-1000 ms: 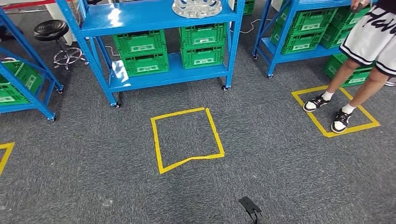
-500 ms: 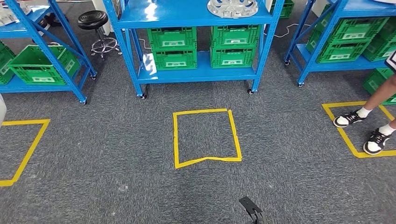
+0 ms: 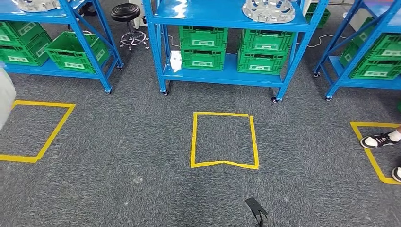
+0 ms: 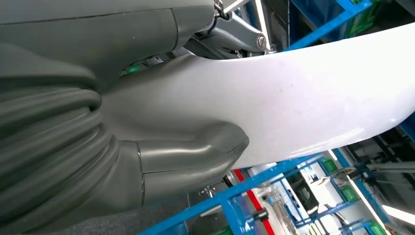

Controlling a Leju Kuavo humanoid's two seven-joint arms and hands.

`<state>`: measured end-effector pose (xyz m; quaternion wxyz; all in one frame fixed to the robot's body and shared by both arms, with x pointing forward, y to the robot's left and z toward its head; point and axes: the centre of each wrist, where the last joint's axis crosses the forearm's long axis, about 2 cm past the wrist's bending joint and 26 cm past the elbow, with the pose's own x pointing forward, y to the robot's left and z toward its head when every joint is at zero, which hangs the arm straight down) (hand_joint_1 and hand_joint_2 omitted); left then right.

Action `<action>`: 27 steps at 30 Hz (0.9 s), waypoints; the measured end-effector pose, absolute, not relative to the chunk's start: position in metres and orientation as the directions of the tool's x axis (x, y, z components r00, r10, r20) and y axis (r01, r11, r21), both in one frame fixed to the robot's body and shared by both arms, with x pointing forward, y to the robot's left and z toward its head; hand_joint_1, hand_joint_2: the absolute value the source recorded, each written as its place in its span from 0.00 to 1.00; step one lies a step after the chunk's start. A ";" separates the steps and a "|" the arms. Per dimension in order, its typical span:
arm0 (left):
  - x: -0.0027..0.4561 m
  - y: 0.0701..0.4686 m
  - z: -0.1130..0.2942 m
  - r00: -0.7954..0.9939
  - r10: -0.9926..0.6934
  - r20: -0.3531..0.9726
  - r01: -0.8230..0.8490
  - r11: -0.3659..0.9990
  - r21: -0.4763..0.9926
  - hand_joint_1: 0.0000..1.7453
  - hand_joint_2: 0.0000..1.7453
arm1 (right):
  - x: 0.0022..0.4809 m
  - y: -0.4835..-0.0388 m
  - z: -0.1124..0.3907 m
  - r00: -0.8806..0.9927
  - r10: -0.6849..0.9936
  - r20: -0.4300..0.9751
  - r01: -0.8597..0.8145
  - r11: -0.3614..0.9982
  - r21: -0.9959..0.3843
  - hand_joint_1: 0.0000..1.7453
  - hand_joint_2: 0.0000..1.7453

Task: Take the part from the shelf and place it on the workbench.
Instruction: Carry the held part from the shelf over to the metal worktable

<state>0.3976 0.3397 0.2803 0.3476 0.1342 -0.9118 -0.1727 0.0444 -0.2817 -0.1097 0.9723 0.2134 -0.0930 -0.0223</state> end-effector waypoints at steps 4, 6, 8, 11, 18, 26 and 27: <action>0.397 0.342 0.279 -0.726 -0.360 0.586 -0.141 0.912 0.386 1.00 1.00 | 0.039 -0.283 -0.110 0.982 -0.066 0.176 -0.014 0.910 0.415 0.00 1.00; 0.393 0.345 0.269 -0.715 -0.363 0.598 -0.143 0.912 0.384 1.00 1.00 | 0.035 -0.285 -0.111 0.984 -0.054 0.167 -0.020 0.912 0.410 0.00 1.00; 0.388 0.349 0.261 -0.703 -0.370 0.607 -0.142 0.910 0.390 1.00 1.00 | 0.033 -0.287 -0.111 0.985 -0.050 0.164 -0.022 0.914 0.406 0.00 1.00; 0.386 0.353 0.260 -0.702 -0.380 0.602 -0.150 0.906 0.396 1.00 1.00 | 0.033 -0.289 -0.111 0.986 -0.040 0.163 -0.029 0.916 0.401 0.00 1.00; 0.366 0.371 0.248 -0.692 -0.435 0.576 -0.198 0.882 0.427 1.00 1.00 | 0.036 -0.290 -0.111 0.987 0.013 0.162 -0.077 0.917 0.393 0.00 1.00; 0.360 0.370 0.236 -0.684 -0.439 0.582 -0.178 0.874 0.451 1.00 1.00 | 0.036 -0.292 -0.111 0.988 0.004 0.153 -0.065 0.918 0.391 0.00 1.00; 0.360 0.370 0.237 -0.687 -0.439 0.579 -0.178 0.874 0.452 1.00 1.00 | 0.036 -0.292 -0.111 0.988 0.005 0.152 -0.064 0.918 0.391 0.00 1.00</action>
